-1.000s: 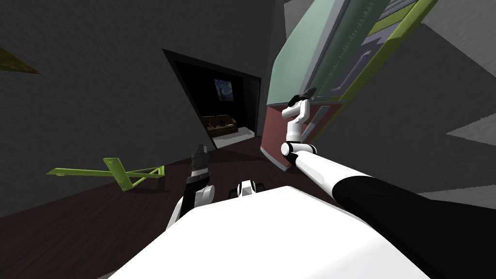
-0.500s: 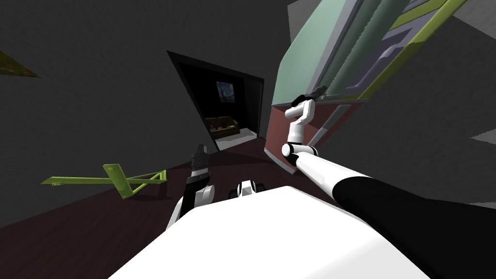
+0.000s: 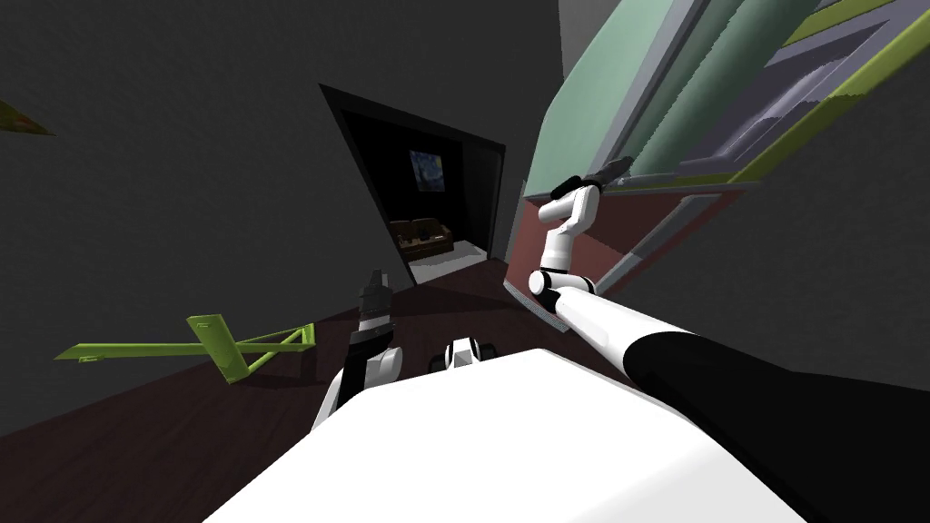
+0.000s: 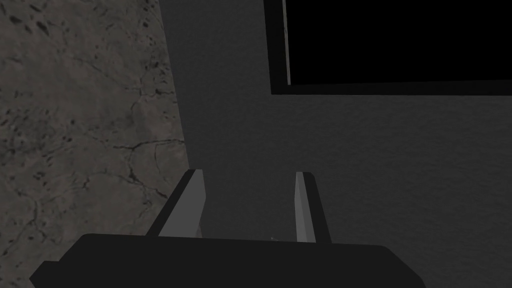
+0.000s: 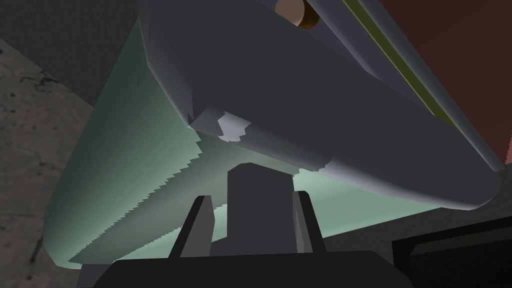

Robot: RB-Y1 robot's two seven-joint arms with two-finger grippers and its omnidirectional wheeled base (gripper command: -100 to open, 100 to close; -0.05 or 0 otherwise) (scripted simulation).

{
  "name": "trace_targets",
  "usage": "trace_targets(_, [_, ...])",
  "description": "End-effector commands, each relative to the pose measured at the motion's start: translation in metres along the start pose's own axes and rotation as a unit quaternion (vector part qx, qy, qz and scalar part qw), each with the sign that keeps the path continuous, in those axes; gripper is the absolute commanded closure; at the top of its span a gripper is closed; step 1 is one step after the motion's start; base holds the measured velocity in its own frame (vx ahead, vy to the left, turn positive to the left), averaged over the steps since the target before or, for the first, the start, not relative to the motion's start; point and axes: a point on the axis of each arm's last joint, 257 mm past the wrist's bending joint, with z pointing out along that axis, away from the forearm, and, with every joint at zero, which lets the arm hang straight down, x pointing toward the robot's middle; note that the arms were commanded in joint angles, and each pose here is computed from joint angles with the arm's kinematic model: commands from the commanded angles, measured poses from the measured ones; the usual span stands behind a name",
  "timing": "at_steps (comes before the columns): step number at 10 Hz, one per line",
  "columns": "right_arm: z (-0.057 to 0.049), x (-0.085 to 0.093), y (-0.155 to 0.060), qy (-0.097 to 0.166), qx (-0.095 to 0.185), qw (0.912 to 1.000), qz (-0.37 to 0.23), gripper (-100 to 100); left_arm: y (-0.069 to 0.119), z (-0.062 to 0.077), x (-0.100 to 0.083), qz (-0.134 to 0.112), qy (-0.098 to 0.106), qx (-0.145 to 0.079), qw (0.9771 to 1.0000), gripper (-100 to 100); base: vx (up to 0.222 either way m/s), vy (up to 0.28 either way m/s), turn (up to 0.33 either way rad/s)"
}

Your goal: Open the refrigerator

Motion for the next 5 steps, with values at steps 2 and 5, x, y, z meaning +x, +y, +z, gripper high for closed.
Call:
trace_targets(2, [0.0, 0.018, -0.032, 0.025, 0.038, 0.9989, -0.014, 100, 0.0, 0.0, 0.0, 0.0, 0.0, 0.0, 1.0, 0, 0.156, 0.203, -0.002])
trace_targets(5, [-0.001, 0.029, -0.042, 0.04, 0.05, 0.9977, -0.02, 100, 0.0, 0.0, 0.0, 0.0, 0.0, 0.0, 1.0, 0, 0.151, 0.196, 0.003])
